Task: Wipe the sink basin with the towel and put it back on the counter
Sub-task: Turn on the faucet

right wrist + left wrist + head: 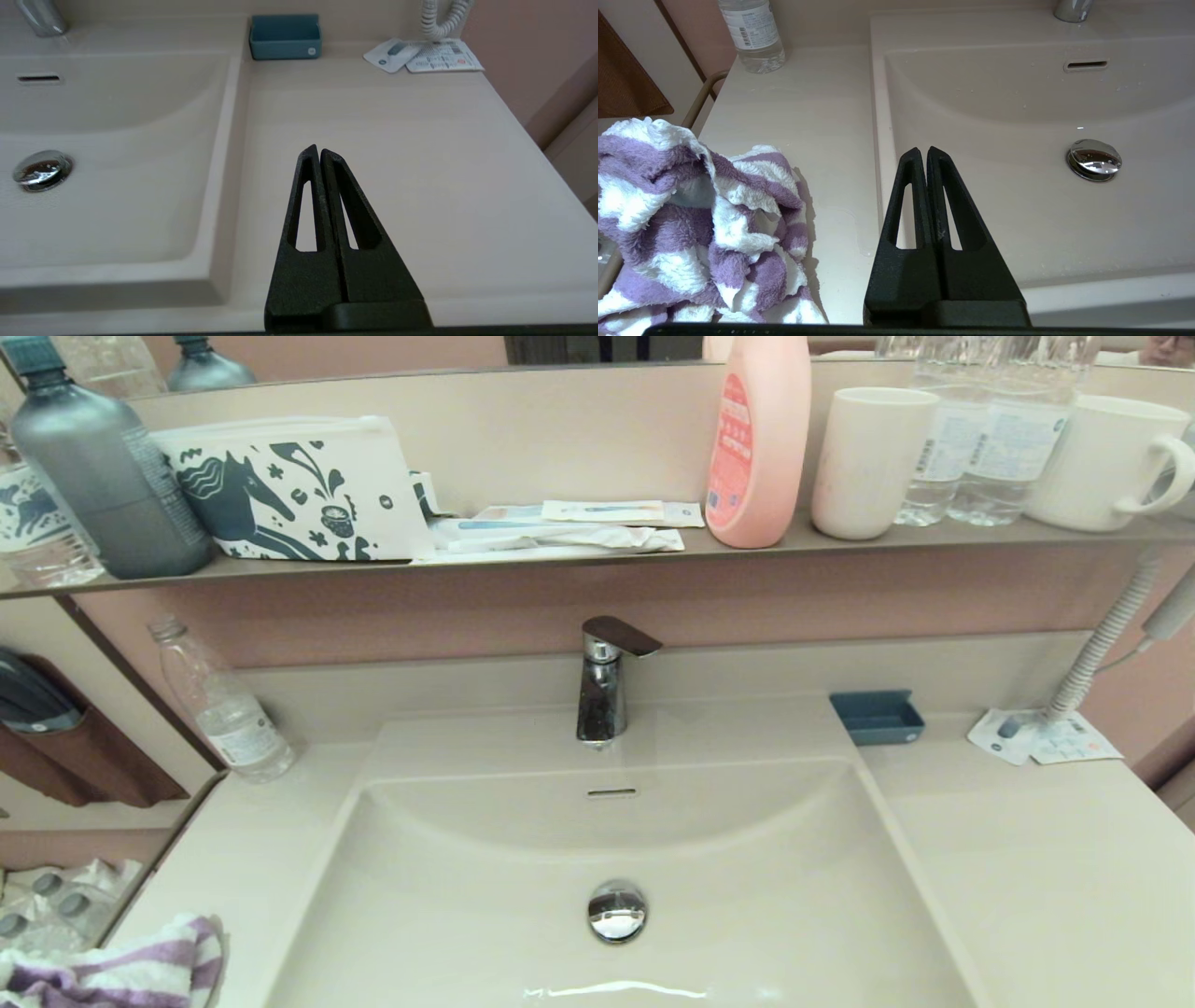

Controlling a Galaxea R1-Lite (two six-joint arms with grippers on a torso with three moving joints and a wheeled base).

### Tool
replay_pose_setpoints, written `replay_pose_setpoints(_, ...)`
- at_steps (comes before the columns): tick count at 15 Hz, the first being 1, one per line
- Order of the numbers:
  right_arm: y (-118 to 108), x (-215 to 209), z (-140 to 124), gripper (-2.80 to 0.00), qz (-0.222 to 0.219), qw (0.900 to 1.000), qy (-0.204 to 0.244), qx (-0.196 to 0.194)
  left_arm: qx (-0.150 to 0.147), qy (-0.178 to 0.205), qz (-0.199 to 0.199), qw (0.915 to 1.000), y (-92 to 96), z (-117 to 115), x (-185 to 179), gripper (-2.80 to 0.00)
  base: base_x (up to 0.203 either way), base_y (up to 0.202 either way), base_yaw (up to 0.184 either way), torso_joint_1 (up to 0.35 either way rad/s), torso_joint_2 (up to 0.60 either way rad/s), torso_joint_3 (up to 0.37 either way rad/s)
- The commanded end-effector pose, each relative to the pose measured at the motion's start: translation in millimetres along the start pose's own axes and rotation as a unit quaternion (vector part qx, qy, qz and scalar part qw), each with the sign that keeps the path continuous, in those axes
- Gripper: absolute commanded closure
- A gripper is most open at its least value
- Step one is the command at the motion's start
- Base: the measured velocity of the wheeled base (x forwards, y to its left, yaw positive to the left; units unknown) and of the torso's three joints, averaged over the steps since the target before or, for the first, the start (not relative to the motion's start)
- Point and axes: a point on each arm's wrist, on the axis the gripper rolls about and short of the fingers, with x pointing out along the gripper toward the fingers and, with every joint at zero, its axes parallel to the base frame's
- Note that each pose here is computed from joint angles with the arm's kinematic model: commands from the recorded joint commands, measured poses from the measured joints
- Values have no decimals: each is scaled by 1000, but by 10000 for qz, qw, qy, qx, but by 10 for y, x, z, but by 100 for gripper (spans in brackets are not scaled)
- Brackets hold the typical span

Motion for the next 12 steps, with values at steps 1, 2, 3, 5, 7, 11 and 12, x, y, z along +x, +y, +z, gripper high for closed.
replay_pose_setpoints(1,-1,103,170,0,84,9994,330,9,0,1,0,10000,0,-1,0,0,0,0,0,0,0,0)
replay_pose_setpoints(2,-1,151,244,0,188,9988,449,11,0,1,0,10000,0,-1,0,0,0,0,0,0,0,0)
replay_pose_setpoints(3,0,229,333,0,323,9975,635,14,0,1,0,10000,0,-1,0,0,0,0,0,0,0,0)
replay_pose_setpoints(5,11,401,498,0,598,9936,959,7,0,1,0,10000,0,-1,0,0,0,0,0,0,0,0)
replay_pose_setpoints(7,52,634,636,0,977,9877,1222,-28,0,1,0,10000,0,-1,0,0,0,0,0,0,0,0)
replay_pose_setpoints(11,201,1065,692,0,1501,9757,1598,-53,0,1,0,10000,0,-1,0,0,0,0,0,0,0,0)
replay_pose_setpoints(12,252,1177,691,0,1601,9732,1650,24,0,1,0,10000,0,-1,0,0,0,0,0,0,0,0)
